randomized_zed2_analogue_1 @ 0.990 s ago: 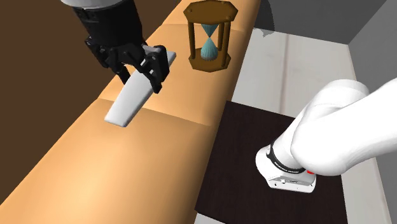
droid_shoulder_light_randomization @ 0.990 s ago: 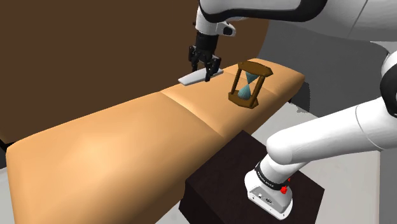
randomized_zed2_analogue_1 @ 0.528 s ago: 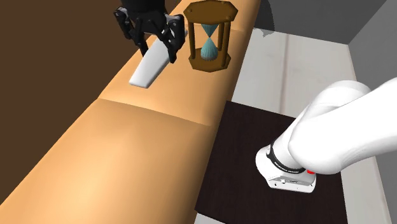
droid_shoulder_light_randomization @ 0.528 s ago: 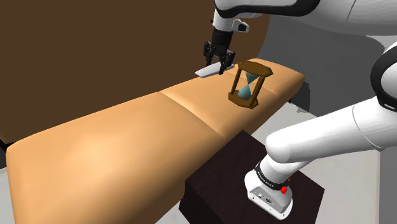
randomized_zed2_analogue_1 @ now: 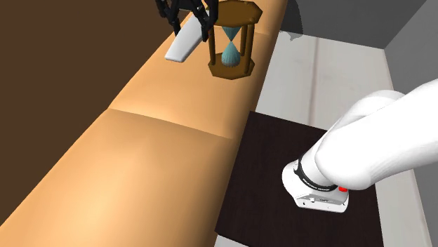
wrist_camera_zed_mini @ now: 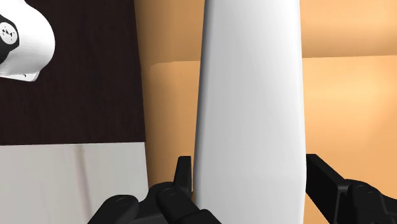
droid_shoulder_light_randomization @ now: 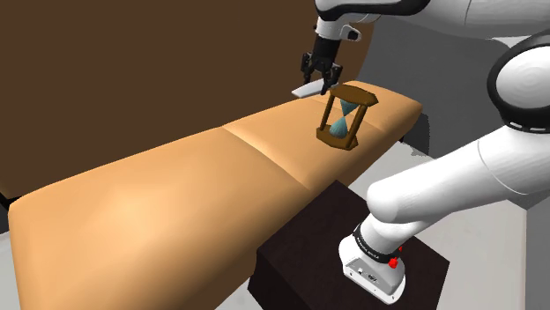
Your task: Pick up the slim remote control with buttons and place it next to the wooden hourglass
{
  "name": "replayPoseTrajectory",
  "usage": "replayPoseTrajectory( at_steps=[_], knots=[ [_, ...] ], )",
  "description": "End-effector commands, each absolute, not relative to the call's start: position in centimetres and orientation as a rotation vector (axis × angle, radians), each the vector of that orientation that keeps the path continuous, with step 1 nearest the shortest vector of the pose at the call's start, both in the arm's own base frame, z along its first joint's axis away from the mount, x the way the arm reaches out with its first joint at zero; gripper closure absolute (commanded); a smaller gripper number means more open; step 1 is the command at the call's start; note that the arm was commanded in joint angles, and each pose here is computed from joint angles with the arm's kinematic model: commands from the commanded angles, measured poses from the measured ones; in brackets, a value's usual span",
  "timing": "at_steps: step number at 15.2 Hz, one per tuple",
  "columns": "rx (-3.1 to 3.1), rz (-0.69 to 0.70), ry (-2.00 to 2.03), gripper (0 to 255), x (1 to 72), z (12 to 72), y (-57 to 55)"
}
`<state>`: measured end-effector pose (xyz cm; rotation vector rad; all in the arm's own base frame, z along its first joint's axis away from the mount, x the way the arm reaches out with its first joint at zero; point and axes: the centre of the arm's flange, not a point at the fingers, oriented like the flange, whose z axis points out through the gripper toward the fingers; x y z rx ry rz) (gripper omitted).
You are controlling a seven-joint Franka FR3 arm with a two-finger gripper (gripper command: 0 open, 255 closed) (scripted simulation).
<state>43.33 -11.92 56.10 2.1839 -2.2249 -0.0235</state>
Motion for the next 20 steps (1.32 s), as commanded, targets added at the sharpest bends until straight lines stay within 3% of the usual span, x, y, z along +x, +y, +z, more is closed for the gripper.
replayPoseTrajectory(
  at_steps=[1,5,20],
  knots=[
    [2.185,-0.022,-2.224,255,43.3,56.2,-14.6],
    [2.185,-0.022,-2.224,255,43.6,56.2,-20.2],
    [2.185,-0.022,-2.224,255,43.6,48.3,-20.2]
  ],
)
